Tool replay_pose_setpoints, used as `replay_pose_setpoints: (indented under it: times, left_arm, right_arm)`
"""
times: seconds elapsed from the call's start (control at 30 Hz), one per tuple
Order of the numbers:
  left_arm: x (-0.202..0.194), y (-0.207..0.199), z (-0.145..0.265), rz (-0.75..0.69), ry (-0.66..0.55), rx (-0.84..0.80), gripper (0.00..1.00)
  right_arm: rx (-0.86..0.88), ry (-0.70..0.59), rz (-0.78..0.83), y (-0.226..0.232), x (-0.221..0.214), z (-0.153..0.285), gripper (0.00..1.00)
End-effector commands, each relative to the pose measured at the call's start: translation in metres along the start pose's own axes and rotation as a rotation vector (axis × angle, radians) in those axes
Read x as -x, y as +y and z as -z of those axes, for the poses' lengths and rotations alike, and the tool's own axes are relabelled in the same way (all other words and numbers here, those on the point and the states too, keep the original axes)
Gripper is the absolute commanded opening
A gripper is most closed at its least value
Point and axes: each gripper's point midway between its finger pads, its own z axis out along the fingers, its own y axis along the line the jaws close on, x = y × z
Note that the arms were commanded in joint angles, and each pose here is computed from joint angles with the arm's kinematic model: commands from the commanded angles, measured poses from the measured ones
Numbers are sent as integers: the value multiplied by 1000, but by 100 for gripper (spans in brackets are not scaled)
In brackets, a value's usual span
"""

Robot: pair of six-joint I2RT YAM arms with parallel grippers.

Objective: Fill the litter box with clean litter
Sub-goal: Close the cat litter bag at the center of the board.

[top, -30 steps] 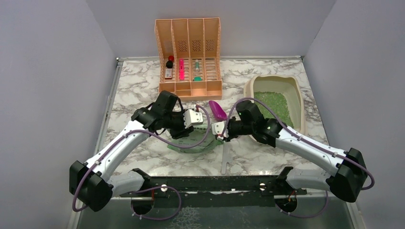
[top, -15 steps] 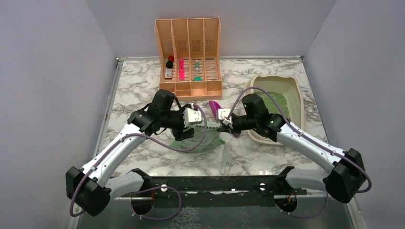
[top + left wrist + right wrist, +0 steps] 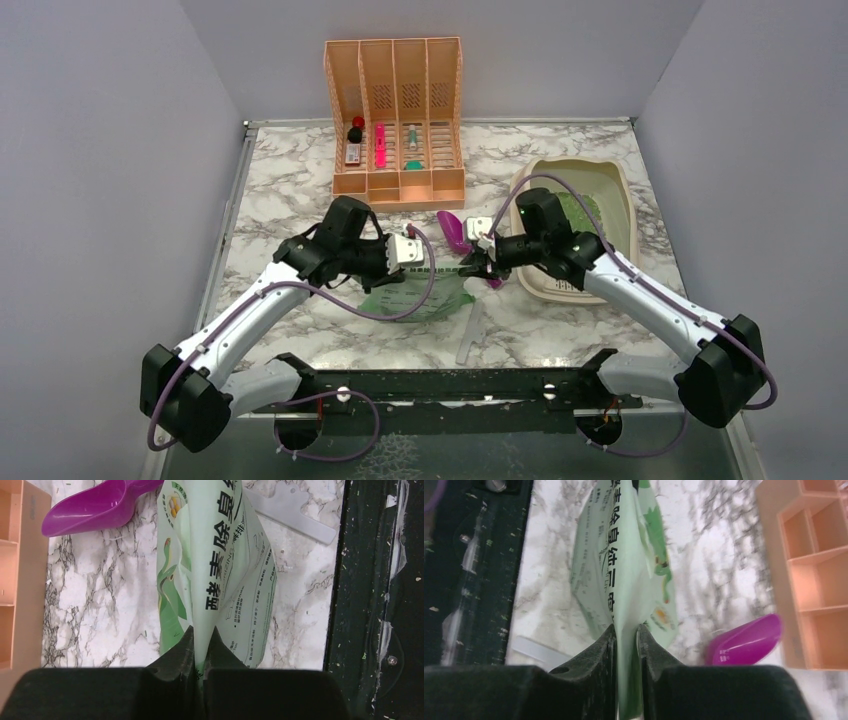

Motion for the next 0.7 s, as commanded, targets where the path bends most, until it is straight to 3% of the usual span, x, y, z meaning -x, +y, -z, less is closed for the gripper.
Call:
replay_pose_setpoints:
  times: [0.0, 0.2, 0.4, 0.47, 0.5, 0.57, 0.6, 0.67]
  left_arm:
    - [-9, -2, 9, 37, 42, 25, 0]
    - [3, 4, 9, 29, 22, 24, 0]
    - [9, 12, 10, 53, 29, 45, 0]
    - [9, 12, 10, 50, 27, 44, 0]
    - [9, 12, 11, 48, 29, 49, 0]
    - [5, 12, 12, 50, 40, 59, 0]
    - [2, 12, 12, 51, 47, 65, 0]
    - [-3, 13, 13, 55, 62, 80, 0]
  right_arm:
    - [-31, -48, 52, -17, 32, 10, 38]
    - [-16, -102, 118, -10, 64, -11, 70]
    - [15, -61, 80, 2, 57, -55, 79]
    - [-58, -16, 78, -10, 42, -58, 70]
    - [-96, 21, 85, -16, 33, -56, 61]
    - [-168, 107, 99, -27, 15, -46, 28]
    - [-187, 146, 104, -28, 7, -39, 20]
    - [-188, 168, 107, -26, -1, -24, 15]
